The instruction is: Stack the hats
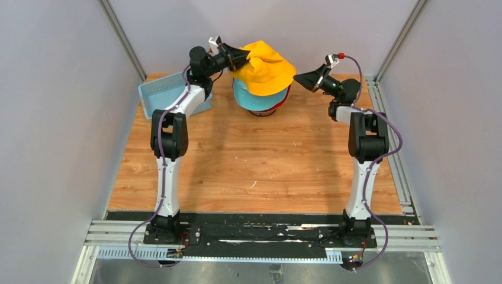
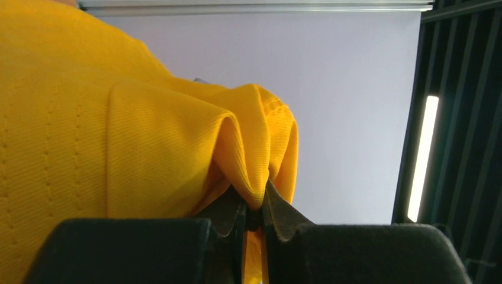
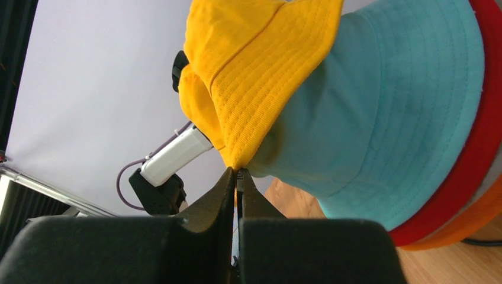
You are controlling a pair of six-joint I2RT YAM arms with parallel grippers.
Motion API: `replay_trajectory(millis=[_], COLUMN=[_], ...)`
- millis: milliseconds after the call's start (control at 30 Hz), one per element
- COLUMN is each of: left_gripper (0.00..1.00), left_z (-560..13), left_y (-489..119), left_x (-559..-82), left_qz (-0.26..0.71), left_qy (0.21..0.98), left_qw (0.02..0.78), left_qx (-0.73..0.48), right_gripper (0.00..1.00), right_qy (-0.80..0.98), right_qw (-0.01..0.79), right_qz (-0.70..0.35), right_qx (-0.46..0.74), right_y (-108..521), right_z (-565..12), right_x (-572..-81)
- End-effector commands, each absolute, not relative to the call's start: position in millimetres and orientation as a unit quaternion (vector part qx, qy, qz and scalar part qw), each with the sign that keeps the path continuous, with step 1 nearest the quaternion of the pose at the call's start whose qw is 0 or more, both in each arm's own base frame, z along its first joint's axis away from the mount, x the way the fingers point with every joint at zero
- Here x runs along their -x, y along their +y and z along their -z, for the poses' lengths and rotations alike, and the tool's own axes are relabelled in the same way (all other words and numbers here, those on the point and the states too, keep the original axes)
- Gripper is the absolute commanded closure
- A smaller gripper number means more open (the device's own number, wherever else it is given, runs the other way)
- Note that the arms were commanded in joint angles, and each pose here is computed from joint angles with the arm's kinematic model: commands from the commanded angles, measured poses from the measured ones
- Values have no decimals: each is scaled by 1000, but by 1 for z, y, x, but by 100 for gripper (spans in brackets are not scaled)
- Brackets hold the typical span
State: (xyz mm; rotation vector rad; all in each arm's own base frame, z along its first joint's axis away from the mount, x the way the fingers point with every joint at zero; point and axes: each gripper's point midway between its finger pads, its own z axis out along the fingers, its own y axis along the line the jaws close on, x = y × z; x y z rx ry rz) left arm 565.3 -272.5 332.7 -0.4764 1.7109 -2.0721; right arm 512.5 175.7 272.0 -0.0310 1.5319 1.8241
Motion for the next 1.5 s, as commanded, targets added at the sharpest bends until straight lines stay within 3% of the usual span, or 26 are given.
replay_trajectory(millis=[0, 100, 300, 567, 800, 1167, 1467], left_gripper=[86, 80, 41, 39, 39, 39, 39], left_z=[-383, -380, -371, -371, -347, -291, -266], left_y=[-260, -261, -256, -202, -165, -186, -189], left_x=[-549, -546, -551, -561, -542, -515, -513], left_qz=[751, 747, 731, 705, 664, 635, 606], left_qy=[594, 599, 612, 611, 632, 674, 698], left_qw=[249, 248, 260, 315, 352, 335, 336], left_qx=[146, 146, 151, 175, 189, 173, 182], right_gripper=[100, 99, 100, 100, 100, 99, 100], right_qy=[592, 600, 612, 617, 627, 634, 646], right_qw=[404, 398, 394, 382, 357, 340, 345], right_qz=[-696, -693, -685, -687, -691, -693, -680], right_qx=[42, 33, 17, 24, 38, 44, 27], right_y=[152, 149, 142, 150, 177, 197, 185], right_z=[-286, -275, -256, -256, -248, -242, -232], right_x=[-498, -499, -510, -521, -516, -511, -537])
